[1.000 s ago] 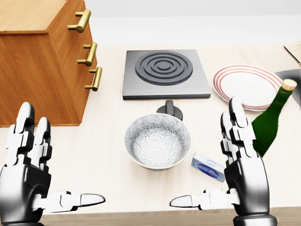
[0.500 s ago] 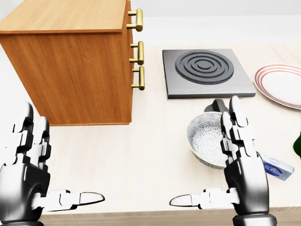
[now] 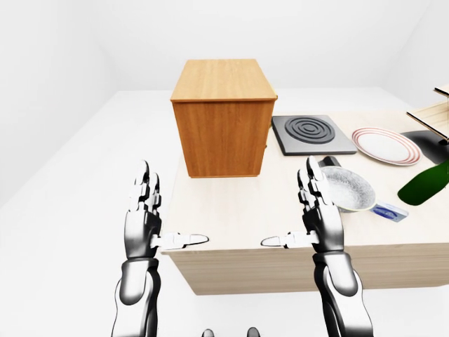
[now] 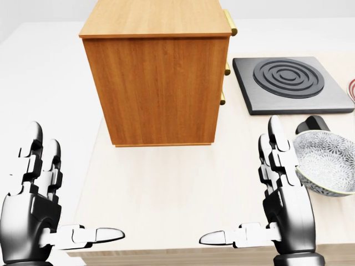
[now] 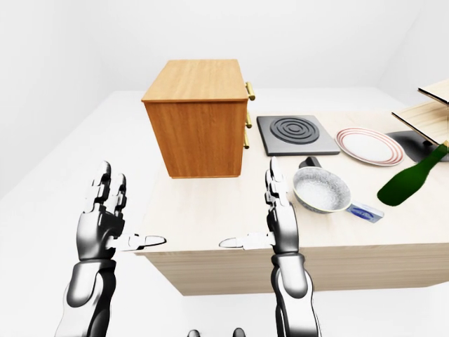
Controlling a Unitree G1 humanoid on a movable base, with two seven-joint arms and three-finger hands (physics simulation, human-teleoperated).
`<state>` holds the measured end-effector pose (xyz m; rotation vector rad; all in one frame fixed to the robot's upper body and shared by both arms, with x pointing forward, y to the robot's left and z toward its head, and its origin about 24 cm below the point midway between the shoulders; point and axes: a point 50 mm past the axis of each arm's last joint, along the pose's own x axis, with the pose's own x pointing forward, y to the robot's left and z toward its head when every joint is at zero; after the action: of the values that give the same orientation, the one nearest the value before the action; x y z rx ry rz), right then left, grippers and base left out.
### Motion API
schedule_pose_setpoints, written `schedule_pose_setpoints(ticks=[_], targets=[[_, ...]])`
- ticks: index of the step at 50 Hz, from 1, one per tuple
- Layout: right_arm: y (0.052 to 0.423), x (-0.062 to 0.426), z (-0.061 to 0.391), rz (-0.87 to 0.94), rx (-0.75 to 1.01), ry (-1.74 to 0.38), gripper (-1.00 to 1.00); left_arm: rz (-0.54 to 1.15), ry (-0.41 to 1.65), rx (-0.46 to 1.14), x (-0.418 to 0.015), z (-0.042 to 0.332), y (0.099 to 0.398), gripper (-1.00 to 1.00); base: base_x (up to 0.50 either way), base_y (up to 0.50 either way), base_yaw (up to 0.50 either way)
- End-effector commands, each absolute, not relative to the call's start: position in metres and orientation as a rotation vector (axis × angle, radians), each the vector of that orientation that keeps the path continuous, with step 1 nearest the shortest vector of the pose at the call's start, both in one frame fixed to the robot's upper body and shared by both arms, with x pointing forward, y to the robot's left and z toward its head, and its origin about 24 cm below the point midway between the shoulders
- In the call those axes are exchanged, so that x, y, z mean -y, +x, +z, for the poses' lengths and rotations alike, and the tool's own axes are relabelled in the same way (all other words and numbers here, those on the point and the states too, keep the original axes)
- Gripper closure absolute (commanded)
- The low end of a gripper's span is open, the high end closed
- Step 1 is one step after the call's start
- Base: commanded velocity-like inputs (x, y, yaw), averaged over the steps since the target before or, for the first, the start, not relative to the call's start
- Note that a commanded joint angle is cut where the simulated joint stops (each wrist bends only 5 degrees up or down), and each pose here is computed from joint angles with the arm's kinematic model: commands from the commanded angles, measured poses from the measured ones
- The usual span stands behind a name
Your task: Put the bowl on the top of the cabinet.
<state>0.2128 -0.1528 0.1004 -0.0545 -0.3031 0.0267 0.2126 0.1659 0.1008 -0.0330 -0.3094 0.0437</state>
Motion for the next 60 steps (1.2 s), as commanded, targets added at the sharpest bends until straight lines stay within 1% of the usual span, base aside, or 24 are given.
schedule_pose_setpoints(ticks=[1,8,11,14,16,17,19,22,24,25,27,32,33,36,41,44,50,51,54,55,56,58,59,60], targets=[[0.213,0.153,0.099,0.030,0.297,-0.053,-1.00,0.042,-0.032,0.308,-0.165,0.101,0.212,-1.00,0.00,0.50,0.00],[0.214,0.153,0.083,0.031,0.227,-0.047,-1.00,0.038,-0.038,0.309,-0.165,0.101,0.212,-1.00,0.00,0.34,0.00],[0.215,0.153,0.083,0.030,0.227,-0.045,-1.00,0.038,-0.037,0.306,-0.165,0.100,0.212,-1.00,0.00,0.02,0.00],[0.215,0.153,0.096,0.030,0.287,-0.046,-1.00,0.039,-0.036,0.303,-0.165,0.099,0.213,-1.00,0.00,0.00,0.00],[0.214,0.153,0.098,0.029,0.293,-0.045,-1.00,0.040,-0.036,0.306,-0.165,0.100,0.213,-1.00,0.00,0.00,0.00],[0.216,0.154,0.087,0.027,0.246,-0.042,-1.00,0.039,-0.035,0.302,-0.165,0.099,0.213,-1.00,0.00,0.00,0.00],[0.215,0.154,0.097,0.026,0.289,-0.042,-1.00,0.037,-0.033,0.302,-0.165,0.099,0.214,-1.00,0.00,0.00,0.00],[0.217,0.154,0.087,0.024,0.248,-0.039,-1.00,0.039,-0.033,0.304,-0.165,0.100,0.214,-1.00,0.00,0.00,0.00],[0.217,0.154,0.095,0.022,0.279,-0.038,-1.00,0.042,-0.033,0.307,-0.166,0.100,0.214,-1.00,0.00,0.00,0.00],[0.218,0.154,0.087,0.021,0.246,-0.036,-1.00,0.044,-0.033,0.311,-0.166,0.101,0.215,-1.00,0.00,0.00,0.00],[0.217,0.154,0.097,0.022,0.290,-0.038,-1.00,0.045,-0.033,0.307,-0.166,0.100,0.215,-1.00,0.00,0.00,0.00],[0.219,0.154,0.083,0.020,0.227,-0.033,-1.00,0.049,-0.034,0.311,-0.166,0.101,0.215,-1.00,0.20,-0.06,0.00],[0.217,0.154,0.095,0.019,0.281,-0.036,-1.00,0.049,-0.034,0.309,-0.166,0.100,0.215,-1.00,0.27,-0.10,0.00],[0.217,0.154,0.098,0.019,0.296,-0.037,-1.00,0.050,-0.034,0.309,-0.167,0.101,0.216,-1.00,0.28,-0.10,0.00],[0.218,0.154,0.091,0.020,0.266,-0.035,-1.00,0.049,-0.033,0.314,-0.166,0.102,0.215,-1.00,0.28,-0.10,0.00],[0.217,0.154,0.098,0.021,0.295,-0.037,-1.00,0.048,-0.034,0.311,-0.166,0.101,0.215,-1.00,0.28,-0.10,0.00],[0.218,0.154,0.081,0.022,0.219,-0.034,-1.00,0.046,-0.034,0.310,-0.166,0.101,0.215,-1.00,0.28,-0.10,0.00],[0.217,0.154,0.093,0.023,0.273,-0.037,-1.00,0.045,-0.034,0.308,-0.166,0.100,0.215,-1.00,0.28,-0.10,0.00],[0.218,0.154,0.082,0.023,0.227,-0.034,-1.00,0.045,-0.034,0.307,-0.166,0.100,0.215,-1.00,0.28,-0.10,0.00],[0.217,0.154,0.094,0.025,0.278,-0.037,-1.00,0.044,-0.034,0.306,-0.166,0.100,0.215,-1.00,0.27,-0.10,0.00],[0.218,0.154,0.084,0.024,0.232,-0.035,-1.00,0.044,-0.034,0.306,-0.166,0.100,0.215,-1.00,0.27,-0.10,0.00],[0.217,0.154,0.092,0.025,0.269,-0.037,-1.00,0.043,-0.034,0.305,-0.166,0.100,0.215,-1.00,0.28,-0.08,0.00],[0.218,0.154,0.084,0.025,0.233,-0.035,-1.00,0.043,-0.034,0.305,-0.166,0.100,0.215,-1.00,0.28,-0.07,0.00],[0.217,0.154,0.093,0.025,0.271,-0.037,-1.00,0.043,-0.034,0.306,-0.165,0.100,0.215,-1.00,0.28,-0.07,0.00]])
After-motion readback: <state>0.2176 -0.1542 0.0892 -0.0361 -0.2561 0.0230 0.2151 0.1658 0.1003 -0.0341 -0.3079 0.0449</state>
